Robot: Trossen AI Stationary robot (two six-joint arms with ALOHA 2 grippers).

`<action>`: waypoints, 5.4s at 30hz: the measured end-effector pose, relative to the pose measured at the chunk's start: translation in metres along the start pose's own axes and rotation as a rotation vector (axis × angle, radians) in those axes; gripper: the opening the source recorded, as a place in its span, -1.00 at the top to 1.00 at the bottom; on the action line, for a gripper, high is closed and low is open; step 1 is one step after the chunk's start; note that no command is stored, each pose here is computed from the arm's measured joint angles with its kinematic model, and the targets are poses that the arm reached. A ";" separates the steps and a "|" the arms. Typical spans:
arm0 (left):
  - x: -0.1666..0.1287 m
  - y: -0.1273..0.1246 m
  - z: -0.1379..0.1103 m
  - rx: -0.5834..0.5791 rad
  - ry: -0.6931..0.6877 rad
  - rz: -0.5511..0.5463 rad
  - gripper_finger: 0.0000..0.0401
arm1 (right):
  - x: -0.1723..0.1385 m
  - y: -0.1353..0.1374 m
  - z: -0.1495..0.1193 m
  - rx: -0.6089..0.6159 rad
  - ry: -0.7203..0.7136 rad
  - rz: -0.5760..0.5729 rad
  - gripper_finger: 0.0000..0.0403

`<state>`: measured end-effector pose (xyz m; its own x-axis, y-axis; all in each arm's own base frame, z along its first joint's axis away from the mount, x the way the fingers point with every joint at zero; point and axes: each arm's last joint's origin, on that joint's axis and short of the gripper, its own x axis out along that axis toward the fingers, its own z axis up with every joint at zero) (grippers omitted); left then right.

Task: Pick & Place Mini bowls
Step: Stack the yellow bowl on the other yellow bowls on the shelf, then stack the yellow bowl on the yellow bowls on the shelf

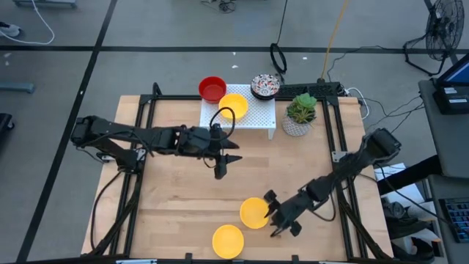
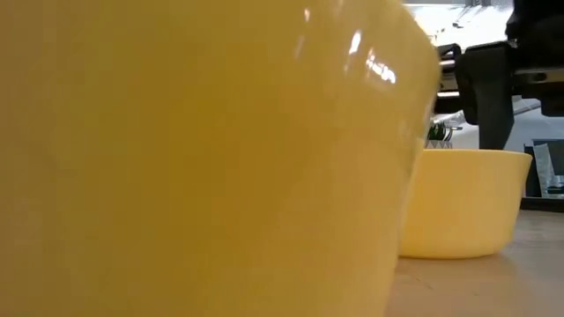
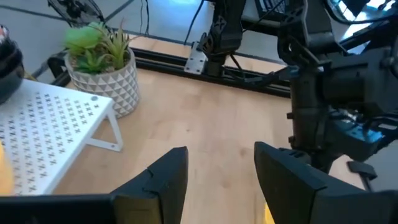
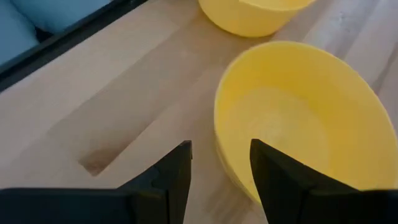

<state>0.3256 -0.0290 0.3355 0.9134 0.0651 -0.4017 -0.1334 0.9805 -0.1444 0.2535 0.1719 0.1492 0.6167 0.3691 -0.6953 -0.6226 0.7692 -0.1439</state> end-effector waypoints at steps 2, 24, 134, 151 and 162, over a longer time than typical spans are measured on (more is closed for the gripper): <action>0.000 -0.002 -0.001 -0.011 0.001 -0.006 0.06 | 0.005 0.003 0.003 -0.019 0.004 -0.003 0.24; -0.001 -0.007 -0.002 -0.005 0.010 -0.019 0.06 | 0.005 -0.006 0.006 -0.021 0.070 -0.032 0.95; -0.039 -0.014 -0.022 -0.085 0.289 -0.070 0.06 | -0.215 -0.226 0.030 0.376 -0.215 -0.588 0.22; 0.048 -0.091 -0.135 -0.386 0.753 0.020 0.06 | -0.222 -0.139 0.058 0.293 -0.391 -0.376 0.22; 0.069 -0.129 -0.172 -0.503 0.787 -0.068 0.06 | -0.198 -0.123 0.045 0.305 -0.342 -0.397 0.20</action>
<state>0.3397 -0.1825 0.1704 0.4268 -0.3142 -0.8480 -0.4079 0.7701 -0.4905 0.2296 0.0276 0.3367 0.9249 0.1313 -0.3569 -0.1783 0.9786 -0.1022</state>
